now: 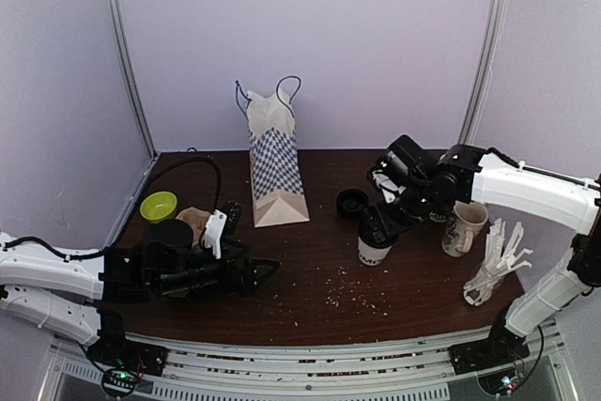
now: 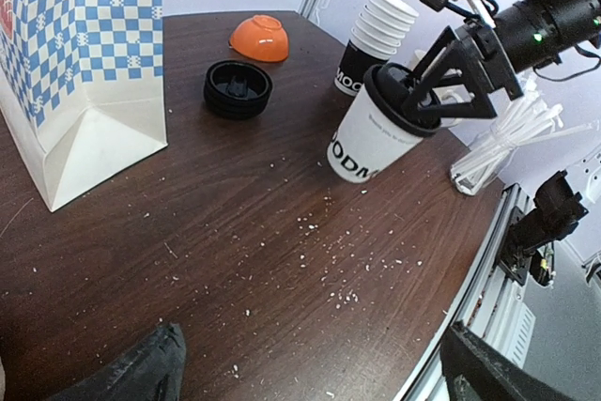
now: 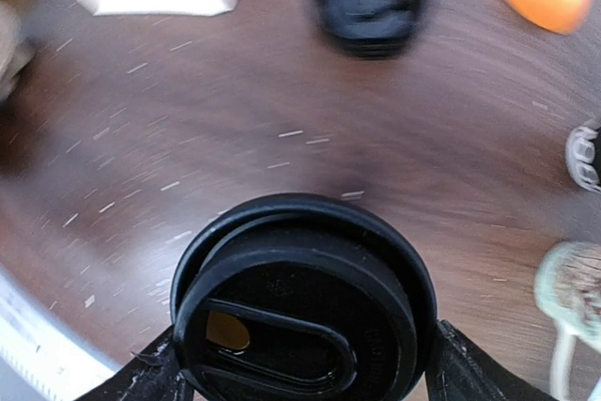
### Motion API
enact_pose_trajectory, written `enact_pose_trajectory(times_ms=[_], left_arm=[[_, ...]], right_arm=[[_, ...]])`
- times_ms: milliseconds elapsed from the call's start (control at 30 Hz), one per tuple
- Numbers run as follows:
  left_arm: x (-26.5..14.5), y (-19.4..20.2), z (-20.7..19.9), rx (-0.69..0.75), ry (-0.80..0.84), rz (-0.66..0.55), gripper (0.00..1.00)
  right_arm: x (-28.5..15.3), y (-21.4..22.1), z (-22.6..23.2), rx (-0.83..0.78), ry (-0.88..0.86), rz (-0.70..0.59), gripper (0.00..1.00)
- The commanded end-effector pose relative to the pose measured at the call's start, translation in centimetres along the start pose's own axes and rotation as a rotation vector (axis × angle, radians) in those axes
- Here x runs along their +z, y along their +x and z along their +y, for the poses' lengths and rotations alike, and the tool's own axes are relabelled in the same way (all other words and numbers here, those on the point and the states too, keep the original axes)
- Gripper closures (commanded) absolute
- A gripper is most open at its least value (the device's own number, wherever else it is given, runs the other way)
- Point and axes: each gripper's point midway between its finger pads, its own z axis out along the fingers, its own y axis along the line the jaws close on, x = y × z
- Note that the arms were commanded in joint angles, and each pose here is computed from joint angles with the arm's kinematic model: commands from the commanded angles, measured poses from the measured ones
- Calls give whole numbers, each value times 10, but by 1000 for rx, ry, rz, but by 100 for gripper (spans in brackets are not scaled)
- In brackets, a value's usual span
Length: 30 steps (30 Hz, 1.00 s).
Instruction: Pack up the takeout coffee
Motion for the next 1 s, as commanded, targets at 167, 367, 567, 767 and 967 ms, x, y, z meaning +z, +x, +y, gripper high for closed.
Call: enact_pose_trajectory(times_ms=[167, 367, 567, 767, 967], left_arm=[[-4, -15, -2, 14, 1, -53, 2], [-11, -21, -1, 16, -8, -67, 2], [-14, -27, -2, 22, -13, -72, 2], [-16, -29, -1, 22, -20, -71, 2], [-19, -36, -3, 34, -34, -65, 2]], right_arm=[[14, -6, -99, 129, 137, 43, 26], [30, -1, -121, 198, 117, 79, 25], [41, 3, -121, 230, 80, 109, 20], [39, 3, -121, 237, 80, 112, 1], [11, -10, -120, 246, 78, 55, 0]])
